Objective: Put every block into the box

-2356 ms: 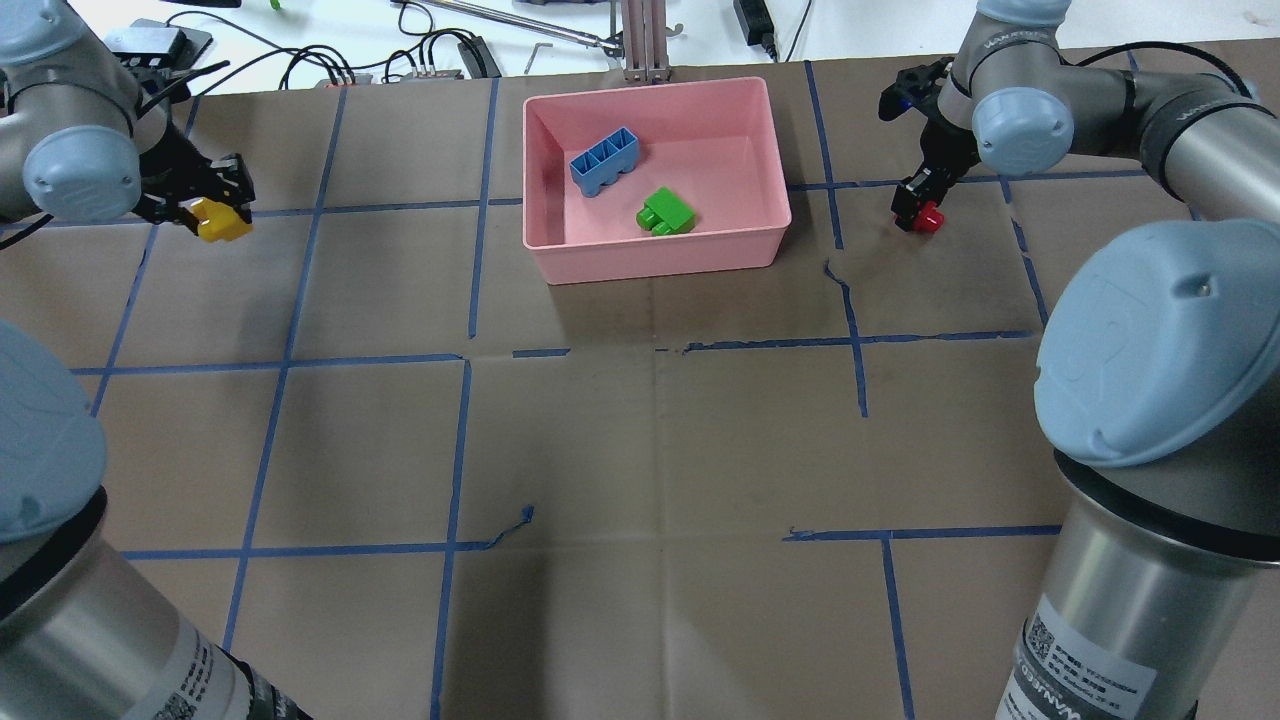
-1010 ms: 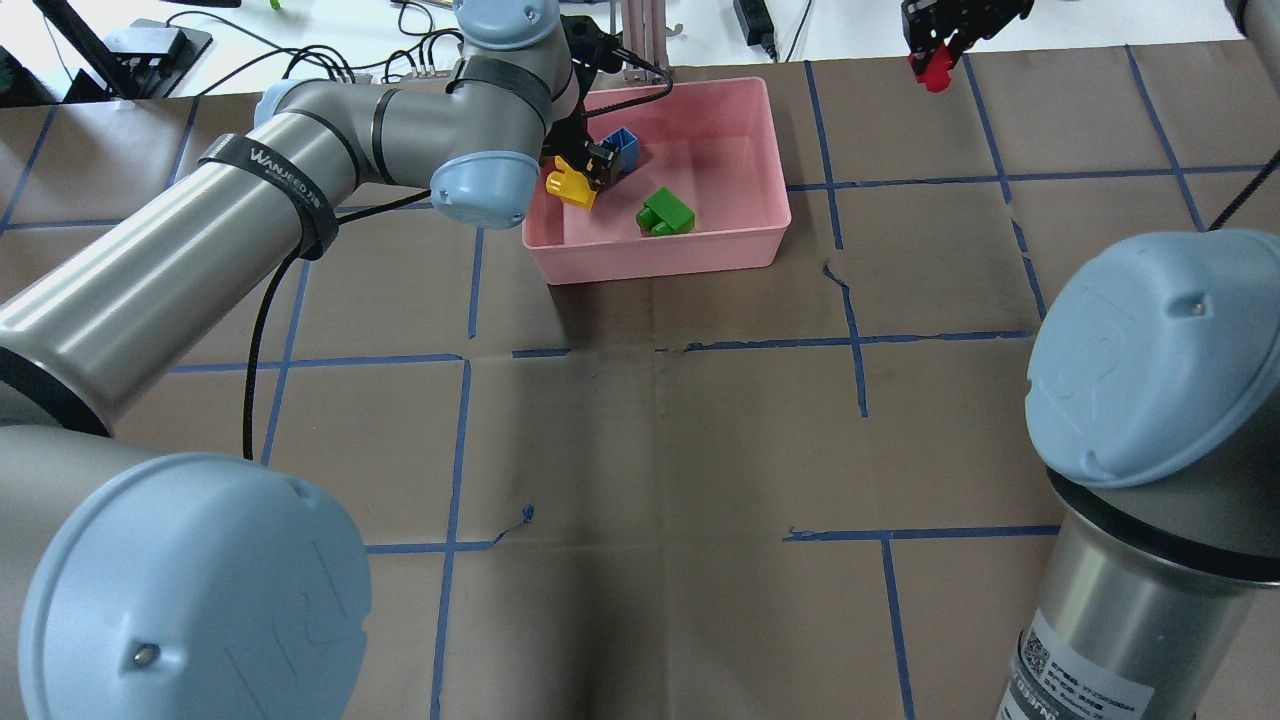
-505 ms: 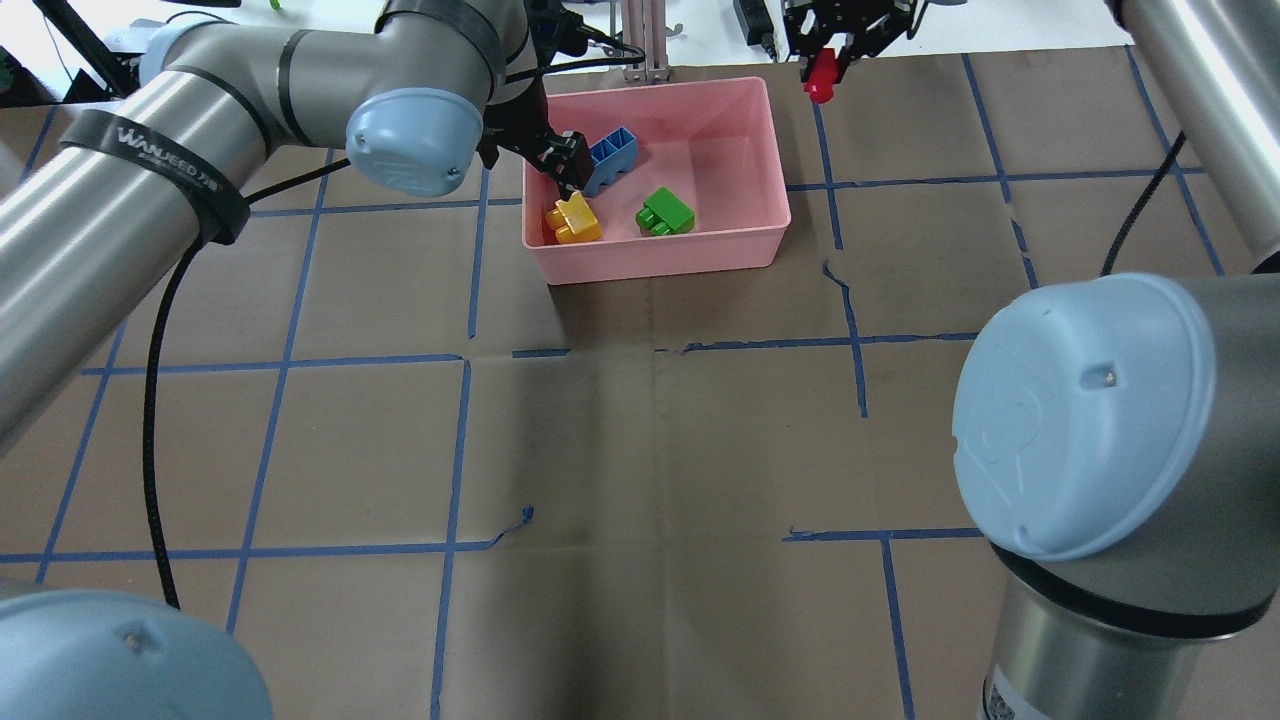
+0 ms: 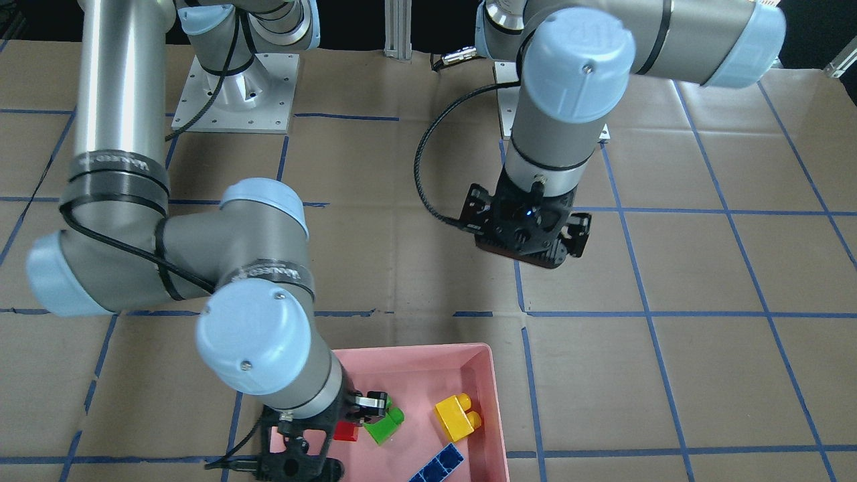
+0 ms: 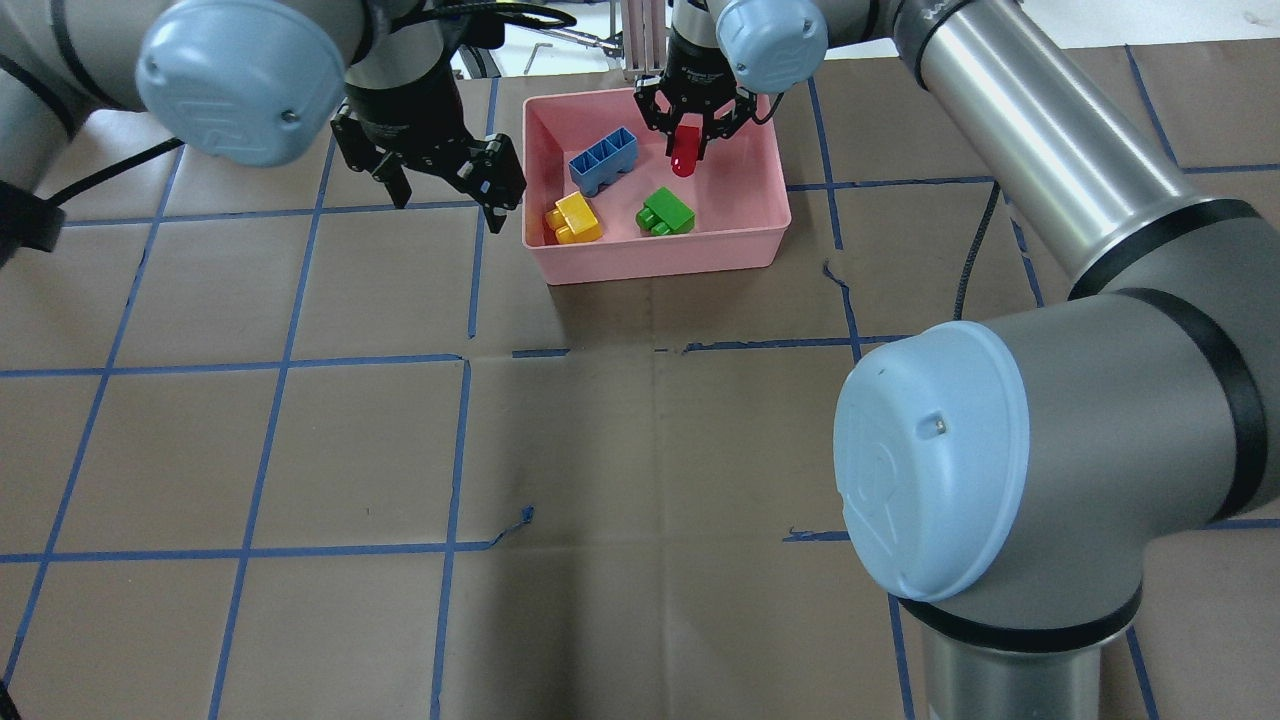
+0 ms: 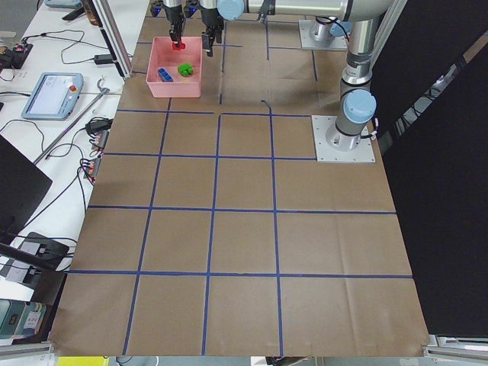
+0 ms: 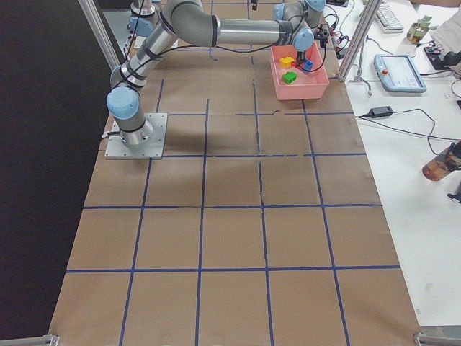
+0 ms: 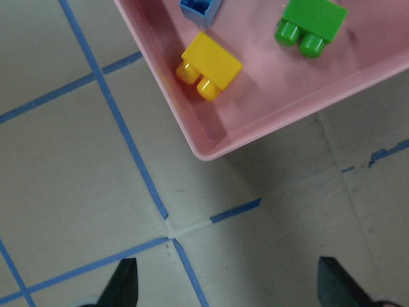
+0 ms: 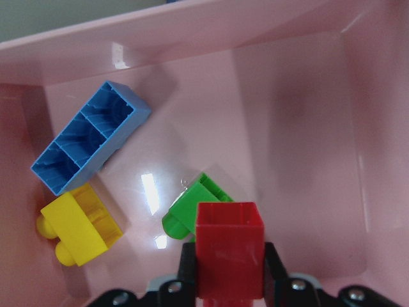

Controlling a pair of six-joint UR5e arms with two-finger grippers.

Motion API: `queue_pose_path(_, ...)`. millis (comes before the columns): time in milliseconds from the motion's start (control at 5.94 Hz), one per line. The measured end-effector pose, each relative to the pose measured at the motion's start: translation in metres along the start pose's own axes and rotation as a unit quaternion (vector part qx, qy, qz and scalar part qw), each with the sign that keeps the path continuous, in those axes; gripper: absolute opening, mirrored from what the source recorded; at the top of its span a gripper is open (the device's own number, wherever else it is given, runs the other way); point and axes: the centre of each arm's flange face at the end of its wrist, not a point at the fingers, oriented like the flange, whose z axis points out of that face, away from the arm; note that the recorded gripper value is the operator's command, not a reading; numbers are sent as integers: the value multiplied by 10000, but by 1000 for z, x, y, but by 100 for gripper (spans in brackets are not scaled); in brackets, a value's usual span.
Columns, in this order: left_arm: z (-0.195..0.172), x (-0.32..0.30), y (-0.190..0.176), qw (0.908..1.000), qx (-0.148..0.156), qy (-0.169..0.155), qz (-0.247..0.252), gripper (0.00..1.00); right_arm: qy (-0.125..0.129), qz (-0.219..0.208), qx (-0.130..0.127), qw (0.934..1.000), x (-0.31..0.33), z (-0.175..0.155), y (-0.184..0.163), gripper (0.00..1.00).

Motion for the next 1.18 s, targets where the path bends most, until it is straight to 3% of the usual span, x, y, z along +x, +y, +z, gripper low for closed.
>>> queue_pose_path(337,-14,-9,50,9983,-202,122,-527,100,49,21,22,10000,2,-1,-1,99)
queue_pose_path(505,-12,-7,62,9963,-233,187,-805,100,71,103,36,9999,15,-20,-2,99)
queue_pose_path(842,-20,-19,61,9939,147,207,-1070,100,139,93,26,9999,58,-61,-7,100)
queue_pose_path(1178,-28,-32,59,9897,433,323,-1327,100,178,-126,-12,9998,79,-78,-9,99)
